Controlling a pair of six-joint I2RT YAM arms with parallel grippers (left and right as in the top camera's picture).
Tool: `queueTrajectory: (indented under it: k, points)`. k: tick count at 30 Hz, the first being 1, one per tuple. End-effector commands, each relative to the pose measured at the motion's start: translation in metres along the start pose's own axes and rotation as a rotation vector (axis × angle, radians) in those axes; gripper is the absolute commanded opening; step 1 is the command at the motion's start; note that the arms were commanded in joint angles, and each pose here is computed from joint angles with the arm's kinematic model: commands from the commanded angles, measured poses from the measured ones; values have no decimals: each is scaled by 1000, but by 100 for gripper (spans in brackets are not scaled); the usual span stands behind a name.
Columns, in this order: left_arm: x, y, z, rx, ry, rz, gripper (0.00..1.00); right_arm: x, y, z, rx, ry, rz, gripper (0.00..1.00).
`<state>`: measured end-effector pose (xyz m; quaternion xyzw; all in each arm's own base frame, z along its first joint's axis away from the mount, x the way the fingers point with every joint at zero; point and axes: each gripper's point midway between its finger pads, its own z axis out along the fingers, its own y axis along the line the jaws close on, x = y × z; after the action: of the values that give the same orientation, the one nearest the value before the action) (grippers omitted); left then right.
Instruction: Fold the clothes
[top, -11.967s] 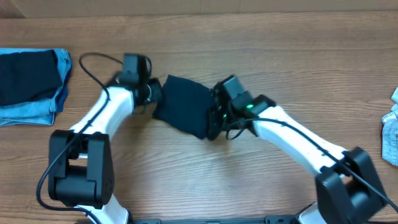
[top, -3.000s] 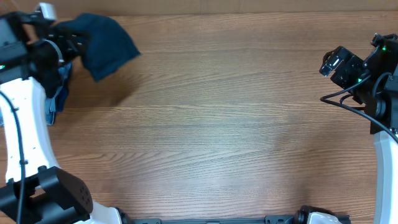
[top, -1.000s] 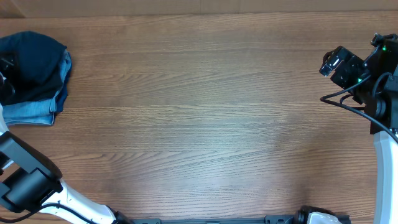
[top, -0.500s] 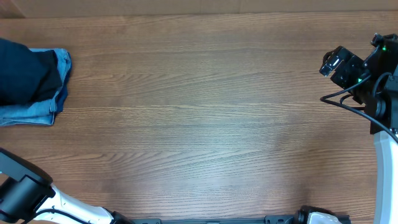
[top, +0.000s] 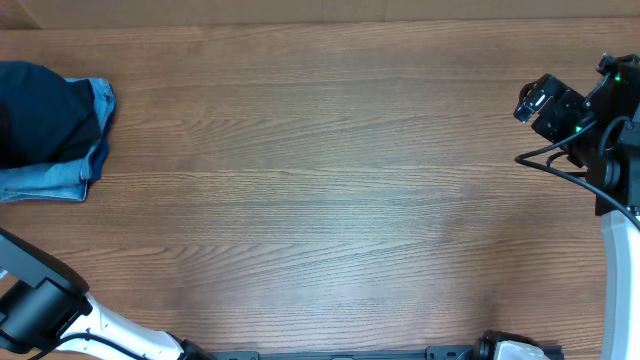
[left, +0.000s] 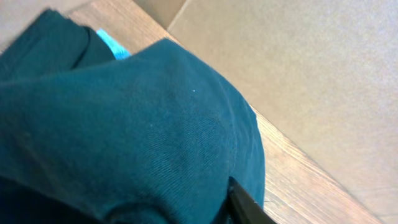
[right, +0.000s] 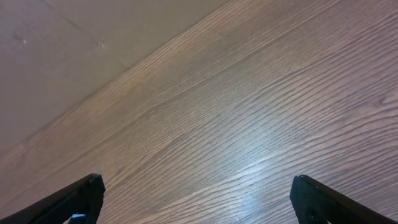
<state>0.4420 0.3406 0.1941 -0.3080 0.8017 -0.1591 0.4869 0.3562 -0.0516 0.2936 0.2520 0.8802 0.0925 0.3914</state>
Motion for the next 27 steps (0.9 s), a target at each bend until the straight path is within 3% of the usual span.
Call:
queueTrajectory:
  k: [1,6,9,12,13,15,21,24,27]
  points:
    - [-15,-9,0,12,-42,107,24,-7,2,-5,-5,-25,-8,100]
    - [2,2,3,-63,21,128,24,-7,2,-5,-5,-25,-8,100]
    - [24,14,2,-125,100,73,42,-7,2,-5,-5,-25,-8,100]
    - [33,12,1,-111,132,-2,54,-7,2,-5,-5,-25,-8,100]
    - [35,10,0,-103,138,-22,73,-7,2,-5,-5,-24,-8,100]
    - [41,10,-4,-93,162,-63,100,-7,2,-5,-5,-24,-8,100]
    - [67,16,-16,-112,261,-182,100,-7,2,-5,-5,-25,-8,100]
    - [78,-10,-17,13,318,-206,100,-7,2,-5,-5,-24,-8,100]
    - [73,-40,-26,115,314,-126,100,-7,2,-5,-5,-24,-8,100]
